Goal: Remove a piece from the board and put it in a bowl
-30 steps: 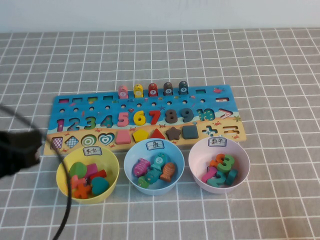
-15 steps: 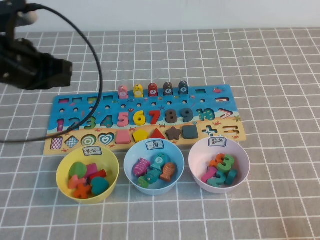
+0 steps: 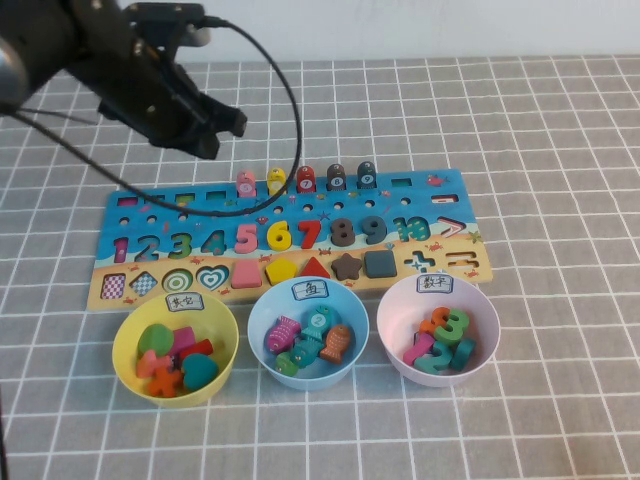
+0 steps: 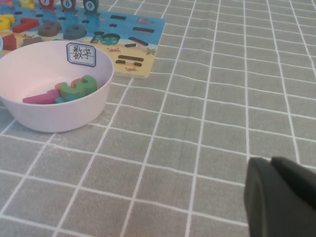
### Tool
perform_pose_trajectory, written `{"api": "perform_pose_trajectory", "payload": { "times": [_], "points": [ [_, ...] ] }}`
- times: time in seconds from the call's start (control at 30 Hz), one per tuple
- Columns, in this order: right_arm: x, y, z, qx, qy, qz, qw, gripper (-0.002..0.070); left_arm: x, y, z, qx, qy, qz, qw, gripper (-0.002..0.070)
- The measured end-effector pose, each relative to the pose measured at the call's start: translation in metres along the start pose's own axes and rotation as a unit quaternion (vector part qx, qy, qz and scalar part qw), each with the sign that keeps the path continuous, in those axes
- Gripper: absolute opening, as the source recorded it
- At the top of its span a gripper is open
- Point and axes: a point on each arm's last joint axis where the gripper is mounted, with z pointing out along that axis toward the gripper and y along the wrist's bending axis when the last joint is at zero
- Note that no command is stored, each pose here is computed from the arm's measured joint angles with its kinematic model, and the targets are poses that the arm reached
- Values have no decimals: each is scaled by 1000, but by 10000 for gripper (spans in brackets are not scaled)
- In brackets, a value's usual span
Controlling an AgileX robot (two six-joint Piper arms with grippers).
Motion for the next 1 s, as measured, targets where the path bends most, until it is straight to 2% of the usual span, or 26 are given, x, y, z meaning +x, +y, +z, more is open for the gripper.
{"api": "perform_pose_trajectory", "payload": {
  "times": [0.37,0.43,0.5,0.57,0.67,0.77,1.0],
  "points": [
    [0,0,0,0,0,0,1000,-17,-33,8,48,-18,9,-14,1000,11],
    [0,0,0,0,0,0,1000,-17,-34,9,54,-19,11,-15,1000,62],
    [0,0,0,0,0,0,1000,-17,-35,10,59,-20,10,-16,1000,143],
    [0,0,0,0,0,0,1000,-17,-35,10,62,-20,10,-24,999,255],
    [0,0,0,0,0,0,1000,-17,-35,11,66,-21,7,-55,998,365],
    [0,0,0,0,0,0,1000,-17,-34,12,71,-22,9,-74,997,401],
    [0,0,0,0,0,0,1000,-17,-34,11,78,-16,4,-80,997,414]
  ]
}}
